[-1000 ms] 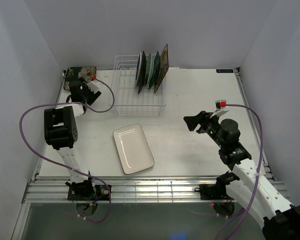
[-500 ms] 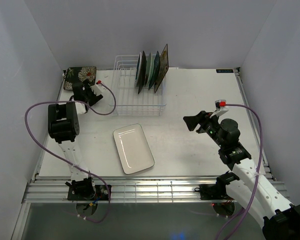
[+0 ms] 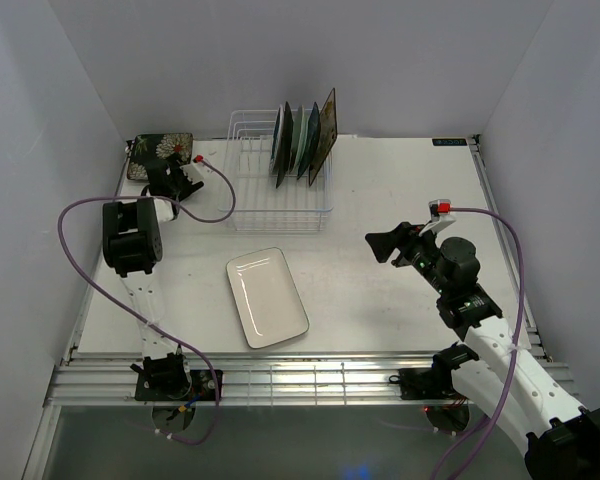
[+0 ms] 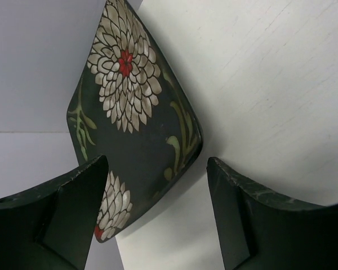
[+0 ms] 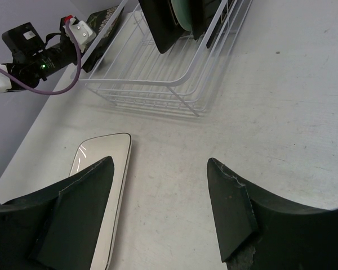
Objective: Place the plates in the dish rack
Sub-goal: Pick up the plate from the corner of the board.
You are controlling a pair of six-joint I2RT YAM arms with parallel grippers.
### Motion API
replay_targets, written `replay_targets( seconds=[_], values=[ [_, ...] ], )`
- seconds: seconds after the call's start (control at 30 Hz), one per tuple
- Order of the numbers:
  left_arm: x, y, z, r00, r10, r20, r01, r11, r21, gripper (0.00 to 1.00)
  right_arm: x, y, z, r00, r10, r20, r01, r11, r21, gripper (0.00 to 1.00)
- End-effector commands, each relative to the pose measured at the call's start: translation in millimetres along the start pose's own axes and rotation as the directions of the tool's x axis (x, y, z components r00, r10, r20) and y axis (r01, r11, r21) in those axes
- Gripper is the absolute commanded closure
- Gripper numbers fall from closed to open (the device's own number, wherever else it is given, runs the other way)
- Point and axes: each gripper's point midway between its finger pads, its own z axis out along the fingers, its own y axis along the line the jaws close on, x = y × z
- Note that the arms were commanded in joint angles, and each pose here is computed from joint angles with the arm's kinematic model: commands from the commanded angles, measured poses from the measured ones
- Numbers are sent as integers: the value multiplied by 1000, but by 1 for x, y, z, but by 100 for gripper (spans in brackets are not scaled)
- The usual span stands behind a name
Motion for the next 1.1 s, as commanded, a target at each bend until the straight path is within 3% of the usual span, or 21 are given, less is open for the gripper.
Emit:
replay_targets(
  seconds=[0.0, 0.3, 0.5, 0.73, 0.9, 1.07],
  values=[
    [2, 9, 5, 999, 36, 3, -36, 999, -27, 19, -11, 9, 0, 999, -12, 42, 14, 999, -39, 27],
    [5, 6, 14, 996, 90, 22, -88, 994, -61, 32, -10, 11, -1, 999, -3, 37, 5, 999, -49, 27],
    [5, 4, 17, 993, 112, 32, -110, 992, -67, 35, -9, 14, -1, 999, 9, 35, -7, 998, -62, 27],
    [4, 7, 22, 991, 125, 41, -121, 989, -88, 58, -8, 16, -2, 999, 20, 33, -18, 997, -75, 27],
    [-8, 20, 18, 995, 66, 79, -56, 991, -119, 100, -8, 16, -3, 999, 22, 35, -19, 997, -74, 27],
    [-19, 30, 8, 993, 43, 111, -28, 991, -134, 100, -8, 17, -4, 999, 24, 34, -22, 997, -78, 27]
  ],
)
